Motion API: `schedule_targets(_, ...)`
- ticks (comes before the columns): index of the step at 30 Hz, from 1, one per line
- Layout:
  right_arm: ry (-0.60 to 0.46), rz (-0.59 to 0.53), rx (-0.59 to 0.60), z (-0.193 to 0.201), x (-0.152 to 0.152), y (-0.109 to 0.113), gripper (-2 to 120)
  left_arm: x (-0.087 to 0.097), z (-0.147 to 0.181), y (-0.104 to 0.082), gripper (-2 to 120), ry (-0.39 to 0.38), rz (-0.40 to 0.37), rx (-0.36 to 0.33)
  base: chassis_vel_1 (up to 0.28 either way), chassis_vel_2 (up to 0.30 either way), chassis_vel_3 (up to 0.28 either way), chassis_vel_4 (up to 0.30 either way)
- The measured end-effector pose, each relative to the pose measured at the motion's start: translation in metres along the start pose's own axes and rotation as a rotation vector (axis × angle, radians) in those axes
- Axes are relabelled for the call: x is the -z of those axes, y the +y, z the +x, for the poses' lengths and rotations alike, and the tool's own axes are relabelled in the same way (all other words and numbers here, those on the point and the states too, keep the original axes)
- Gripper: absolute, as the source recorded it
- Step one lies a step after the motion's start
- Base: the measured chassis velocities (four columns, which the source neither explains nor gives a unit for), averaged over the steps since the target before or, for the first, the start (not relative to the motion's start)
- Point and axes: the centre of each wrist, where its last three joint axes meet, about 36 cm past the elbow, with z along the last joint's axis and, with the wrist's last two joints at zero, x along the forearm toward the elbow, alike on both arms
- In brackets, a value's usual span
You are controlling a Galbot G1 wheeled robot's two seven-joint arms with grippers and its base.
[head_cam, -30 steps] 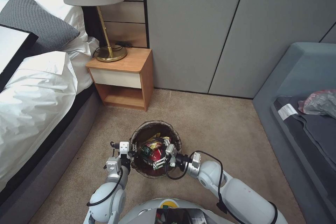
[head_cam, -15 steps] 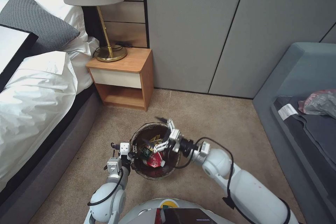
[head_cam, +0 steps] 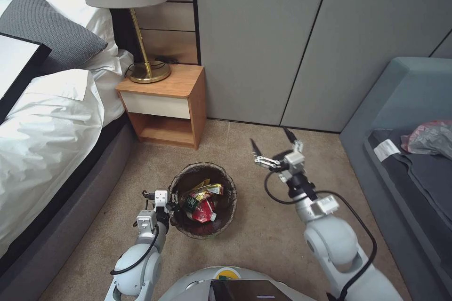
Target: Pick up the trash bin, then pick up the garbage from the floor and place it into the trash bin.
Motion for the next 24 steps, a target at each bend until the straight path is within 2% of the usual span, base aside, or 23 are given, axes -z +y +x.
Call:
schedule_targets(2, 0.021, -0.006, -0.038, 0.007, -0.007, 0.001, 100, 0.0, 0.0, 0.0, 2, -0.002, 0.001, 0.0, 0.0, 0.0, 0.0, 0.0)
schedule_targets(4, 0.079, -0.021, -0.123, 0.027, -0.03, 0.005, 100, 0.0, 0.001, 0.002, 2, -0.009, 0.004, 0.0, 0.0, 0.0, 0.0, 0.0)
schedule_targets(8, 0.123, -0.036, -0.157, 0.04, -0.045, 0.01, 100, 0.001, 0.001, 0.002, 2, -0.015, 0.006, -0.001, 0.0, 0.0, 0.0, 0.0)
schedule_targets(10, 0.168, -0.052, -0.192, 0.057, -0.072, 0.019, 100, 0.002, 0.002, 0.002, 2, -0.022, 0.011, -0.003, 0.0, 0.0, 0.0, 0.0)
schedule_targets(13, 0.17, -0.039, -0.201, 0.066, -0.092, 0.025, 100, 0.002, 0.003, 0.002, 2, -0.024, 0.012, -0.004, 0.0, 0.0, 0.0, 0.0)
schedule_targets(24, 0.123, -0.047, -0.197, 0.058, -0.104, 0.03, 100, 0.002, 0.004, 0.0, 2, -0.025, 0.018, -0.008, 0.0, 0.0, 0.0, 0.0)
